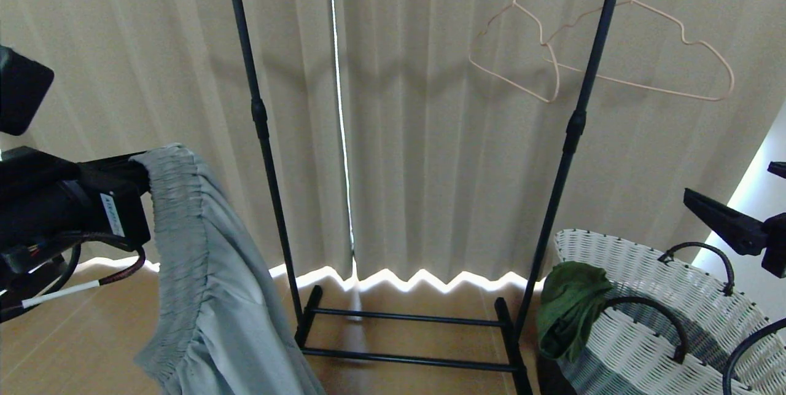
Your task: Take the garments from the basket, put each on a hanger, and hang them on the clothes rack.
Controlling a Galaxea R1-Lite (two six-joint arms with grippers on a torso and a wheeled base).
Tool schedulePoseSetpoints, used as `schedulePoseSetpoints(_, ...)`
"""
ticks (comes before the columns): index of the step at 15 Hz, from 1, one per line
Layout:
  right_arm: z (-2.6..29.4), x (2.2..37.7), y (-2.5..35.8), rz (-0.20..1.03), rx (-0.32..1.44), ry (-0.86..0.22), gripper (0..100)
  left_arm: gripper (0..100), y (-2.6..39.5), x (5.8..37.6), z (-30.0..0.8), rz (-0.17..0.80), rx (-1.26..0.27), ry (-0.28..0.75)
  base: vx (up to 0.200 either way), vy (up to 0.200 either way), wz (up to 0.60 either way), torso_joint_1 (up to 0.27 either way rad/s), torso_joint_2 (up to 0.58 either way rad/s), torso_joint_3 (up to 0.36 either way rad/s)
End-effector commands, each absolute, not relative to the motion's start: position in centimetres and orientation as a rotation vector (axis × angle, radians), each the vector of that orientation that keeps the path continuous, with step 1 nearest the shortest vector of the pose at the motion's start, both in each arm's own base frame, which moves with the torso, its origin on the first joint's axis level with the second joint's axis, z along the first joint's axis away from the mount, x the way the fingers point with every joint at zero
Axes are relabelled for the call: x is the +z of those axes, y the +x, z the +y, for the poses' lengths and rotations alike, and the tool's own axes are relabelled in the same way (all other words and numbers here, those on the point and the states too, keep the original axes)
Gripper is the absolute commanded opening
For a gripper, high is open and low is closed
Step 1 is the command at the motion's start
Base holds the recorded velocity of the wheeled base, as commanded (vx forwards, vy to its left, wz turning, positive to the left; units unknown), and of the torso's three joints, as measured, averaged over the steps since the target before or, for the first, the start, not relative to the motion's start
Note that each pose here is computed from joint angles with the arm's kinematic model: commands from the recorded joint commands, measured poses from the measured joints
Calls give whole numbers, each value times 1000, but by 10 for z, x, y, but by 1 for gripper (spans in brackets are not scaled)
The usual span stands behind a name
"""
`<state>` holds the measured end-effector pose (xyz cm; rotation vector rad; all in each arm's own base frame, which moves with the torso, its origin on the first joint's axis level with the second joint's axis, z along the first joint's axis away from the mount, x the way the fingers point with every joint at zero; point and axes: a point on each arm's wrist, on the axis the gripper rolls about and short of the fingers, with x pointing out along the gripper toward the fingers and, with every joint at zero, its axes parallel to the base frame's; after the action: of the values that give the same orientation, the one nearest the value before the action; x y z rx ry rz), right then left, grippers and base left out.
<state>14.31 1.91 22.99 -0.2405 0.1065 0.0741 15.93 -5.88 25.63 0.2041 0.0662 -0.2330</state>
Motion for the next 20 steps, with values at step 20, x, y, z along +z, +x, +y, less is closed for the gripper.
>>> schedulePoseSetpoints(20, 19, 216, 149, 141, 72, -246, 100, 0, 167, 248, -51, 86, -265, 254, 0, 0, 0, 96, -255, -145)
